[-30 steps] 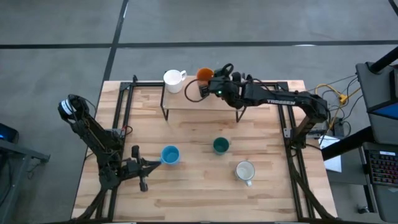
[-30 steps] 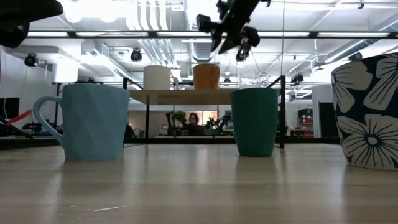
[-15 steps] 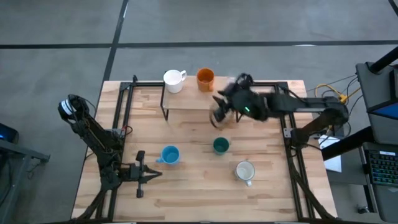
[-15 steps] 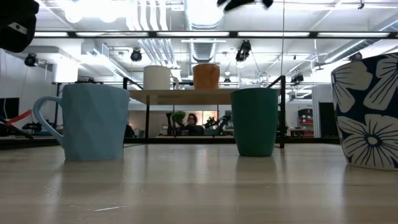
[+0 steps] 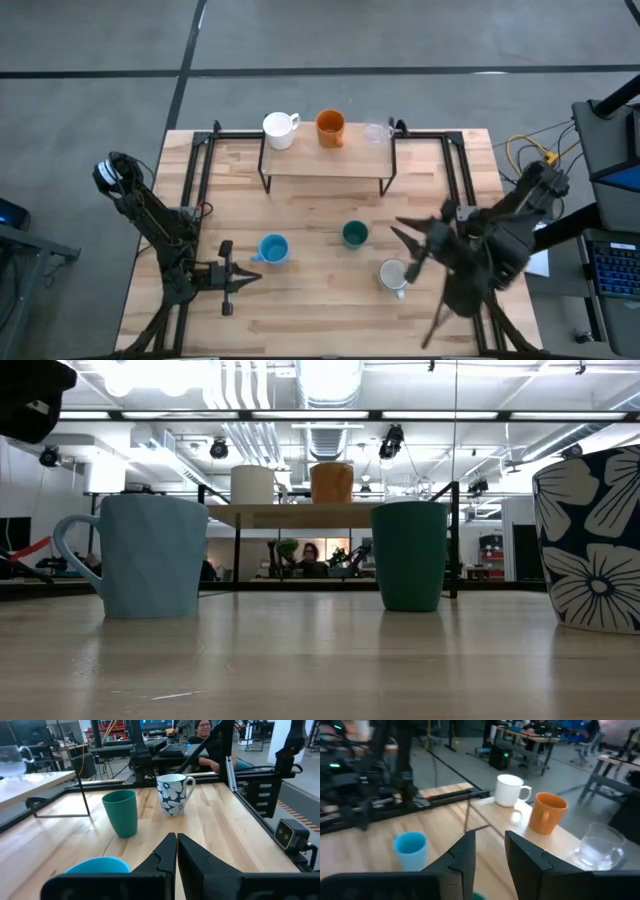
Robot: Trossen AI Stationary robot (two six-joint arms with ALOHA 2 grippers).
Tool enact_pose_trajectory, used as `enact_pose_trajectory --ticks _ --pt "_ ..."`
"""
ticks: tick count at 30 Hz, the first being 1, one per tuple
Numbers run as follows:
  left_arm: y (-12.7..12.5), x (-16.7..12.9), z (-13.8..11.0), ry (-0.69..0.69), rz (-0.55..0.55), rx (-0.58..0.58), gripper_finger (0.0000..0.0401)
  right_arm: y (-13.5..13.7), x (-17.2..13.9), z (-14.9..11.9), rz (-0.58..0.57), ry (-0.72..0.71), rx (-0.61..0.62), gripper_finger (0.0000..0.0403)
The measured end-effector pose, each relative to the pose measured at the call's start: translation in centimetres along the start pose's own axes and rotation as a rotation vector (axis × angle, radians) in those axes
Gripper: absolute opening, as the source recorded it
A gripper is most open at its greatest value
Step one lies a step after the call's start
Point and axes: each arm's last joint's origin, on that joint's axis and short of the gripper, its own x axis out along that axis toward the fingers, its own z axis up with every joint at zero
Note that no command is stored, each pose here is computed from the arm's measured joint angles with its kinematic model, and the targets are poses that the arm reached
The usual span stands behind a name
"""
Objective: Stack small to large cups/mugs on shelf
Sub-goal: Put the blue cup on the shelf
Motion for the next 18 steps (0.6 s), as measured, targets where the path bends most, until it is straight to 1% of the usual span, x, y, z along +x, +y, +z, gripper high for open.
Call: enact_pose_trajectory --ticks 4,6,8,10,12,15,18 --pt "0.0 0.0 0.0 0.001 -0.002 -0.019 0.0 0.3 -2.0 -1.2 0.059 0.006 0.044 0.0091" --pt "0.0 0.0 -0.1 0.005 -0.002 -0.084 0.0 0.8 -2.6 -2.0 0.082 0.01 0.049 0.0091" --pt "0.1 0.0 -0.5 0.026 -0.003 -0.116 0.0 1.2 -3.0 -2.8 0.098 0.016 0.053 0.0093" --pt "0.1 0.0 -1.0 0.066 -0.011 -0.083 0.0 1.4 -3.0 -3.5 0.099 0.018 0.07 0.0095" --pt "0.1 0.1 -1.5 0.139 -0.025 -0.043 0.0 1.7 -2.9 -4.2 0.091 0.02 0.093 0.0098" --pt "0.6 0.3 -2.1 0.247 0.046 -0.016 0.0 2.0 -2.6 -4.9 0.081 0.024 0.083 0.0107" --pt "1.0 0.3 -1.8 0.335 0.128 -0.011 0.0 2.2 -2.3 -5.2 0.071 0.024 0.088 0.0118"
